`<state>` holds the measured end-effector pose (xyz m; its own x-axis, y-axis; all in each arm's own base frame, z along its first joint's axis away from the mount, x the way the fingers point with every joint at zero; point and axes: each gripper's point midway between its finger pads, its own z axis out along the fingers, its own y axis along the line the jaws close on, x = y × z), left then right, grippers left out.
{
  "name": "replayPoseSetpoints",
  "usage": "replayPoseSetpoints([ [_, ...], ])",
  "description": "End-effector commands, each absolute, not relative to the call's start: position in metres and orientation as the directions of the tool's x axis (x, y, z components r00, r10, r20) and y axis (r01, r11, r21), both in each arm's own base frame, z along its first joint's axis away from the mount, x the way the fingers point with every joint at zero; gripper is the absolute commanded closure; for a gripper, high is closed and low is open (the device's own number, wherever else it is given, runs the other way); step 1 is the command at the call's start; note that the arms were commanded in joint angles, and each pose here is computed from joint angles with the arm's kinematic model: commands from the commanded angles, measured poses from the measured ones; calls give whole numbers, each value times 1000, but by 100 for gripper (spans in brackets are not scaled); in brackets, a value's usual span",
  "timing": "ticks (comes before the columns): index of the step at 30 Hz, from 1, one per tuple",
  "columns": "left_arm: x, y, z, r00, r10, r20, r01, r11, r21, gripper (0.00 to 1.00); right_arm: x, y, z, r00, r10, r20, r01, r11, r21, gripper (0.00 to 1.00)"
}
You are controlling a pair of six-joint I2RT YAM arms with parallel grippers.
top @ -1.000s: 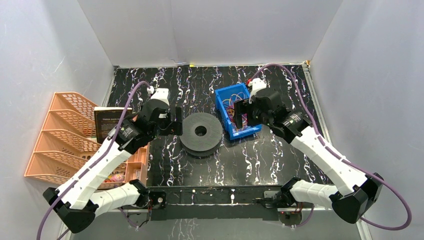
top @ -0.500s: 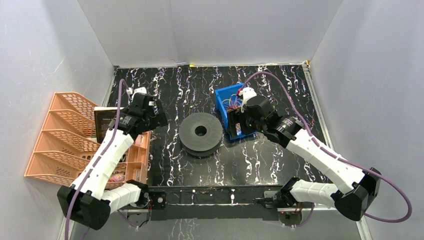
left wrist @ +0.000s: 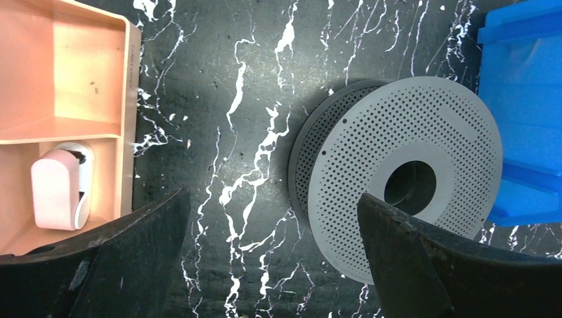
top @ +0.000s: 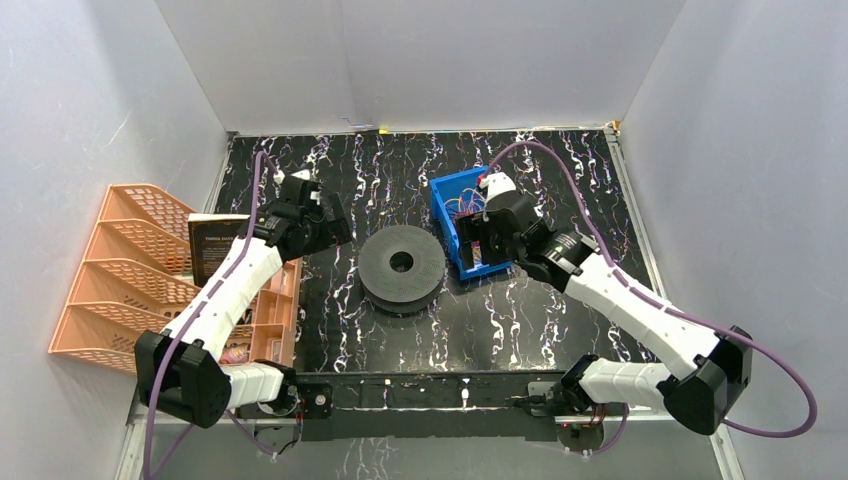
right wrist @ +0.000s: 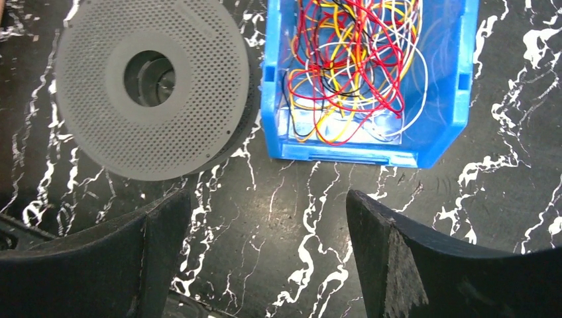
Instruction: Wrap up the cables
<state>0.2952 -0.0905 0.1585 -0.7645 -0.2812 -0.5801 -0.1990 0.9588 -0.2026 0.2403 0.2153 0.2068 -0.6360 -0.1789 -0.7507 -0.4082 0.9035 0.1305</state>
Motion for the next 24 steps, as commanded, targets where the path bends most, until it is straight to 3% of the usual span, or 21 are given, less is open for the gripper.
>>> replayPoseSetpoints([
  [1, 297, -106, 162, -768, -308, -561, -171, 943, -284, 4, 264, 222, 221, -594, -116, -796, -347, 930, 123, 6],
  [4, 302, -130, 165, -785, -312, -535, -109, 920, -376, 5, 277, 225, 219, -585, -95, -806, -307, 945, 112, 7],
  [8, 302, -152, 157, -828, -248, -504, -43, 922, -384, 5, 301, 225, 221, -565, -82, -821, -246, 966, 73, 10],
  [24, 286, -195, 138, -900, -101, -423, 106, 893, -437, 4, 384, 218, 180, -627, -45, -778, -165, 983, 76, 37],
])
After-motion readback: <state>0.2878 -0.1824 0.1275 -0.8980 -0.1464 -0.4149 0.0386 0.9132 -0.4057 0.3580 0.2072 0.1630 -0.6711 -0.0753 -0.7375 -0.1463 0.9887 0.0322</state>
